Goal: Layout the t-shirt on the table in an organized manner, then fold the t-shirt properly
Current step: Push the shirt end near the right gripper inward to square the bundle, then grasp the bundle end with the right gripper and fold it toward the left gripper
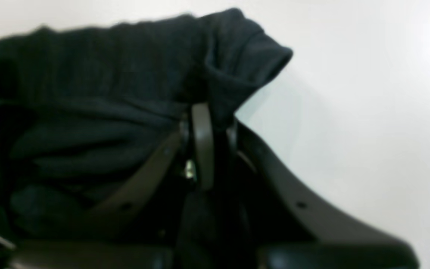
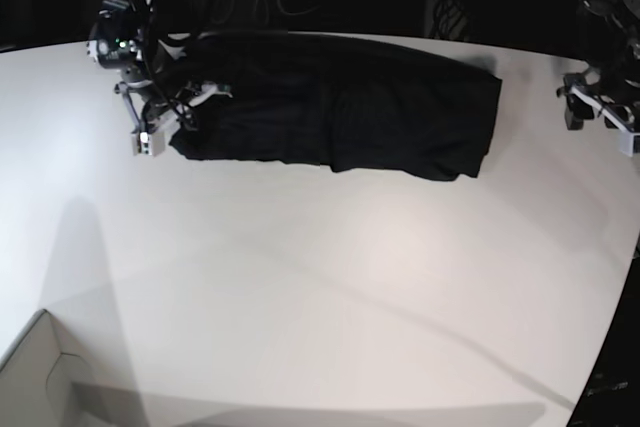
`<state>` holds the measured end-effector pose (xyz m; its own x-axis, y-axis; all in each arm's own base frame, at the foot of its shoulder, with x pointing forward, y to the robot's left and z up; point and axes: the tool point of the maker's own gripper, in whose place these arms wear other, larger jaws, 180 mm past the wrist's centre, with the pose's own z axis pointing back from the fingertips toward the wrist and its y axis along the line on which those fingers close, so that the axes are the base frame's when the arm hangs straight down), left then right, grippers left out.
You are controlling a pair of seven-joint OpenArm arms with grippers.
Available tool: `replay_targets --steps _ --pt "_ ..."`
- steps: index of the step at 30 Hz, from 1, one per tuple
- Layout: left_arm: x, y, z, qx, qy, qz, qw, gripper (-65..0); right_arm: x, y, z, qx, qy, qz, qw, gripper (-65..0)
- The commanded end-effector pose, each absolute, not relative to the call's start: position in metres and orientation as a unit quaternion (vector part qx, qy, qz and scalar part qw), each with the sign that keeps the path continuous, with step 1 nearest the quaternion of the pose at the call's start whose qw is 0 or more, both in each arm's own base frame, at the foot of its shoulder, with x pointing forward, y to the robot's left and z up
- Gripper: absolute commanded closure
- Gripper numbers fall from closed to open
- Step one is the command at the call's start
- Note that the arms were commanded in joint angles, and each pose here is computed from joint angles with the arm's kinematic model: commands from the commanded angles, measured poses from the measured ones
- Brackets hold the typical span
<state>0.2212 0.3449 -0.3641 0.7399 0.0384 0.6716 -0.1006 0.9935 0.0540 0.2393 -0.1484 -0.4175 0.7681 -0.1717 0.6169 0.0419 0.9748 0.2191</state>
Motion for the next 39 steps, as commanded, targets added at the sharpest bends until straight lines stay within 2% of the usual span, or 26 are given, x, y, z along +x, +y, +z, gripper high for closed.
replay_targets --steps 1,14,22,26,34,39 --pt "0.232 0.350 -0.348 0.050 -0.388 0.032 0.920 -41.7 0.253 -0.152 -0.404 0.093 -0.362 -0.055 0.926 0.0" --pt "0.219 0.344 -0.360 0.044 -0.372 0.038 0.926 -41.7 0.281 -0.168 -0.352 0.057 -0.430 -0.013 0.901 0.0" --pt "0.212 0.342 -0.365 0.042 -0.363 0.038 0.930 -41.7 0.270 -0.110 -0.358 0.107 -0.416 0.042 0.902 0.0" --pt "0.211 0.339 -0.367 0.038 -0.361 0.039 0.931 -41.7 0.274 -0.085 -0.353 0.125 -0.425 0.030 0.896 0.0" --pt "0.210 0.313 -0.386 0.000 -0.357 0.061 0.932 -41.6 0.276 -0.039 -0.341 0.166 -0.445 0.055 0.878 0.0" --pt "0.228 0.275 -0.397 -0.041 -0.351 0.023 0.935 -41.6 0.279 -0.012 -0.331 0.185 -0.460 0.047 0.867 0.0"
